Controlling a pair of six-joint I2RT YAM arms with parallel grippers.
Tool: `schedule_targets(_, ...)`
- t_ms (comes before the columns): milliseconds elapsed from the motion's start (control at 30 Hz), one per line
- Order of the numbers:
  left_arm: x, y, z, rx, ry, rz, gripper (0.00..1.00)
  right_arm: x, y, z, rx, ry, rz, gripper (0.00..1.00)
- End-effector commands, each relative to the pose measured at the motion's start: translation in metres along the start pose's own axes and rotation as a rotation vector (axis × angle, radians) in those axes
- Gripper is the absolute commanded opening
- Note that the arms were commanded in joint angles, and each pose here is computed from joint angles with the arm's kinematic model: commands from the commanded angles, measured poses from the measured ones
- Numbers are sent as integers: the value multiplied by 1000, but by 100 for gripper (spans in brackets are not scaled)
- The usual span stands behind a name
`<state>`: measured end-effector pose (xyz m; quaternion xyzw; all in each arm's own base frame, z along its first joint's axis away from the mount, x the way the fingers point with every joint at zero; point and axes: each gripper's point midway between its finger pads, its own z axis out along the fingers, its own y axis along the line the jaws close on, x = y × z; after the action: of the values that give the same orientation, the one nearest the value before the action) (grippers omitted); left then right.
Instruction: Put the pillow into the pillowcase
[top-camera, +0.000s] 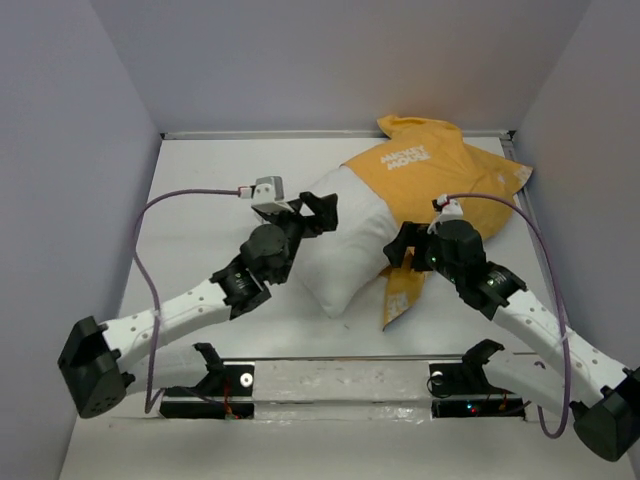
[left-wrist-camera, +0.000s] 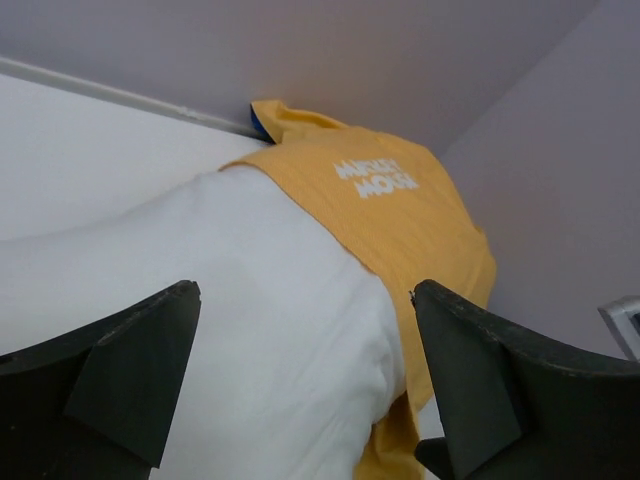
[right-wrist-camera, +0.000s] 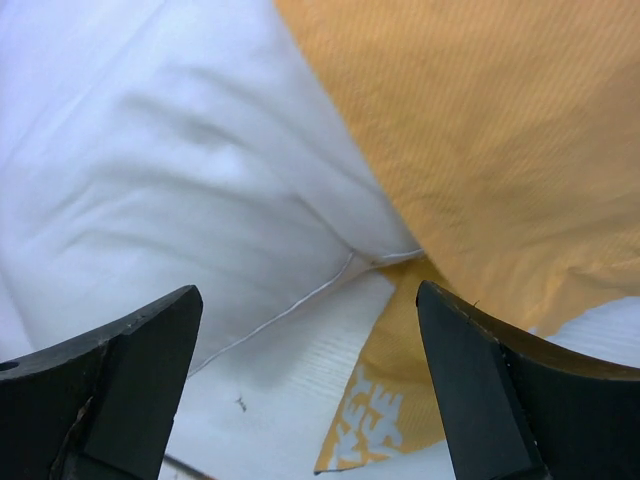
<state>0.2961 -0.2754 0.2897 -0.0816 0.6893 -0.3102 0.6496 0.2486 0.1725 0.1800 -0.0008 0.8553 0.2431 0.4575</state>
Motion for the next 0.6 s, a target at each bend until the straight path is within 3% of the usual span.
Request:
schedule_targets(0,-14,72,-24,-169,60,96,99,-14,-10,7,81,-14,-16,91)
schedule_targets(133,15,145,-42,-286,134,29,99,-2,-10,11,70,21,7,90)
schedule_targets(233,32,173,-39,-289,182,0,99,-12,-21,23,102,0,-19,90)
schedule_targets(300,30,179,-23,-276,172,-6,97,-28,-29,40,40,-3,-3,80)
schedule_targets(333,41,175,-17,-246,209,-5,90,-27,-14,42,-88,34,8,73)
schedule_targets(367,35,163,-7,-196,192,-17,86,-41,-12,48,-130,-10,5,55)
schedule_targets(400,43,155,-4,-156,223,-22,80,-40,-16,58,-132,5,-6,48)
schedule_targets(433,51,154,0,-153,245,-19,66,-48,-9,61,-165,-3,-32,40)
schedule_targets(467,57,140,1,-111,251,-17,58,-51,-8,67,-173,4,-52,22)
schedule_targets(533,70,124,-1,-75,263,1,41,-44,-4,84,-215,63,-76,13)
schedule_targets(567,74,114,-3,-58,259,8,28,-53,3,87,-241,60,-81,10)
